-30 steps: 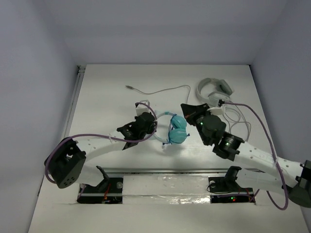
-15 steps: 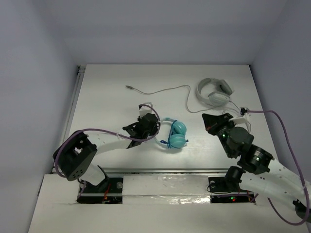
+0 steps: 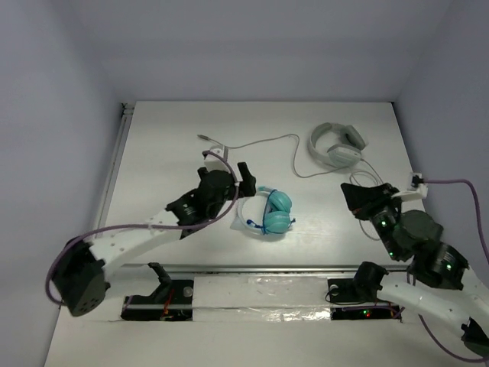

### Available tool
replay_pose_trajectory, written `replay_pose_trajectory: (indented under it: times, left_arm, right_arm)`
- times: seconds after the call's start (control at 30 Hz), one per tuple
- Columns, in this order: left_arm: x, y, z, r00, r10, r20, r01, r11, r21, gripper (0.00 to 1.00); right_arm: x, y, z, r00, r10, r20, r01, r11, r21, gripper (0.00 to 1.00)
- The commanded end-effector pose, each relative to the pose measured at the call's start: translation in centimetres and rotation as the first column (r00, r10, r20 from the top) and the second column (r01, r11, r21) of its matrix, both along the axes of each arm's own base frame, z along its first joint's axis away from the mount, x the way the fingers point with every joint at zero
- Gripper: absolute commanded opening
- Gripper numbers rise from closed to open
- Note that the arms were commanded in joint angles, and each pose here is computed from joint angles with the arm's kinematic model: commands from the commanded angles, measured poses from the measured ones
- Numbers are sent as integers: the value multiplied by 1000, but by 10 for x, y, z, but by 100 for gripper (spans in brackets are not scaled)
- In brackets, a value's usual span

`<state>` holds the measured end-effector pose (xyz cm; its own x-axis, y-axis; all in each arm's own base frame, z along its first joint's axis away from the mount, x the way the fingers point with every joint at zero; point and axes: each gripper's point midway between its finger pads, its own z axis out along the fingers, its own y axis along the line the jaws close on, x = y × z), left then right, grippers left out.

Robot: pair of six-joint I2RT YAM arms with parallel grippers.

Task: Wrap the headphones

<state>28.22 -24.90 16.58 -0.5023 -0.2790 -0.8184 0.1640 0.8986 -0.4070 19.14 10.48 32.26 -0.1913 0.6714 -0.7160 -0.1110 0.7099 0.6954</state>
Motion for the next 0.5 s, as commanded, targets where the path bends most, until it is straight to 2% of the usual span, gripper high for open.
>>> replay_pose_trajectory:
  times: [0.0, 0.03, 0.07, 0.1, 0.2, 0.27, 0.47]
  left_arm:
    - [1, 21, 108, 975, 50, 217, -26, 993, -113, 99]
    - [-3, 28, 115, 972, 55, 230, -31, 994, -105, 99]
    - [-4, 34, 126, 965, 66, 252, -40, 993, -108, 99]
    - [-9, 42, 134, 961, 69, 266, -43, 994, -104, 99]
    - [-15, 58, 151, 950, 111, 291, -77, 989, -126, 99]
    - [-18, 65, 147, 952, 118, 284, -92, 990, -102, 99]
    - [-23, 64, 134, 955, 92, 281, -65, 993, -103, 99]
  right_arm:
    - [-20, -24, 30, 997, 27, 69, -28, 999, 16, 40]
    - [-23, -34, 30, 998, 2, 68, -4, 1000, 25, 62]
    - [-25, -39, 33, 998, -12, 69, 10, 999, 32, 90]
    - [-24, -47, 32, 997, -45, 67, 43, 999, 23, 100]
    - [-23, -58, 21, 995, -96, 20, 96, 995, -17, 100]
    - [-22, -61, 14, 993, -115, -5, 114, 992, -53, 100]
    - [-22, -62, 26, 993, -115, 25, 116, 993, -32, 100]
